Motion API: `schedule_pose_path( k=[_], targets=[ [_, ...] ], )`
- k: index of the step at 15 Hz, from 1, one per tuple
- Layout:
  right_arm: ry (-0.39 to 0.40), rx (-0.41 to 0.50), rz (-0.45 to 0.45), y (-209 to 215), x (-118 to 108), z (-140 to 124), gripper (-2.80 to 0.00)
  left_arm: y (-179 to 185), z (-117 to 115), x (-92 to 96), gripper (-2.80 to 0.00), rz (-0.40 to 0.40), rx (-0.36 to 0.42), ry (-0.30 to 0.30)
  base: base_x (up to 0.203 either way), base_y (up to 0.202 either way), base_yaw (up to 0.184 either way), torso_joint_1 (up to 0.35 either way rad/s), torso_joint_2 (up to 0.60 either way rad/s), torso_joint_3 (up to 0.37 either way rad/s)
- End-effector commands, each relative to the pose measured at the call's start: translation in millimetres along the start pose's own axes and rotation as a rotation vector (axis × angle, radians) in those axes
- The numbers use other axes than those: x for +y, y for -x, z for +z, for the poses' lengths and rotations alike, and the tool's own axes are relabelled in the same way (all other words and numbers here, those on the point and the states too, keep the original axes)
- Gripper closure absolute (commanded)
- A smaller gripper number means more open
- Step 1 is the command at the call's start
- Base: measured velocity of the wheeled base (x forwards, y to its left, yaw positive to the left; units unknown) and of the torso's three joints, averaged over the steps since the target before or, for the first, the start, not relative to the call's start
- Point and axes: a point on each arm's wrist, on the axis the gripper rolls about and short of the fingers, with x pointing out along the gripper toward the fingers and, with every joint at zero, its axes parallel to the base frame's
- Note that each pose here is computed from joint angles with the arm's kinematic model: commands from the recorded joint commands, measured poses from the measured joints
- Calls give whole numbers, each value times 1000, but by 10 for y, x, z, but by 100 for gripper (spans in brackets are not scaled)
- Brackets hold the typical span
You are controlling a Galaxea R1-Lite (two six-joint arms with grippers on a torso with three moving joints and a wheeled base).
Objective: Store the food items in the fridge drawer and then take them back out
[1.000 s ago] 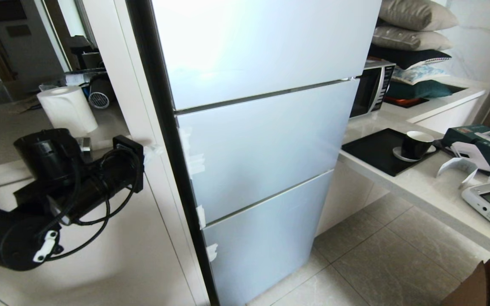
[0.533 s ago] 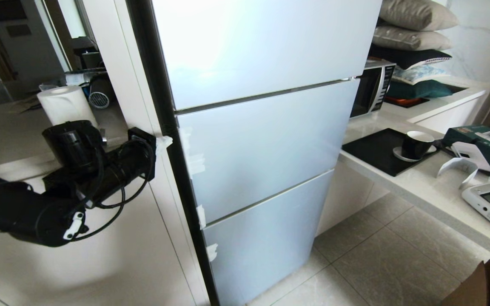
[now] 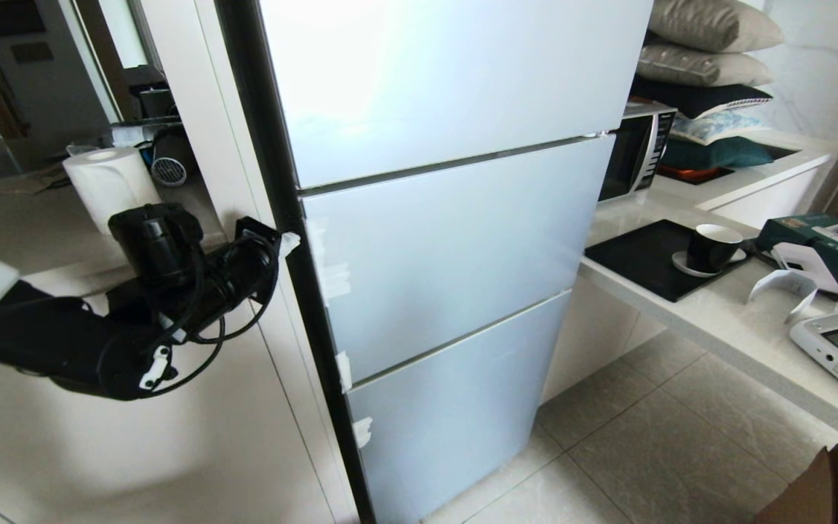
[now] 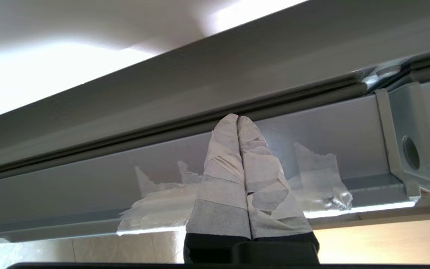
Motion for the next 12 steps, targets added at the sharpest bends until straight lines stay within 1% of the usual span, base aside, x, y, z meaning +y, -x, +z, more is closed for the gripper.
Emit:
schedule_pose_path(
  k=[1, 4, 9, 12],
  targets=[
    [0, 1, 1, -1, 0, 0, 0, -19, 1, -47, 0, -18, -3, 6, 0, 0, 0, 0, 0, 0],
    [0, 1, 0, -1, 0, 0, 0, 3, -31, -91, 0, -29, 6, 8, 0, 0, 0, 0, 0, 0],
    [0, 1, 0, -1, 0, 0, 0, 17, -112, -101, 0, -28, 30, 11, 0, 0, 0, 0, 0, 0],
    [0, 1, 0, -1, 0, 0, 0, 82, -228, -136, 0, -31, 69, 14, 0, 0, 0, 0, 0, 0]
  ],
)
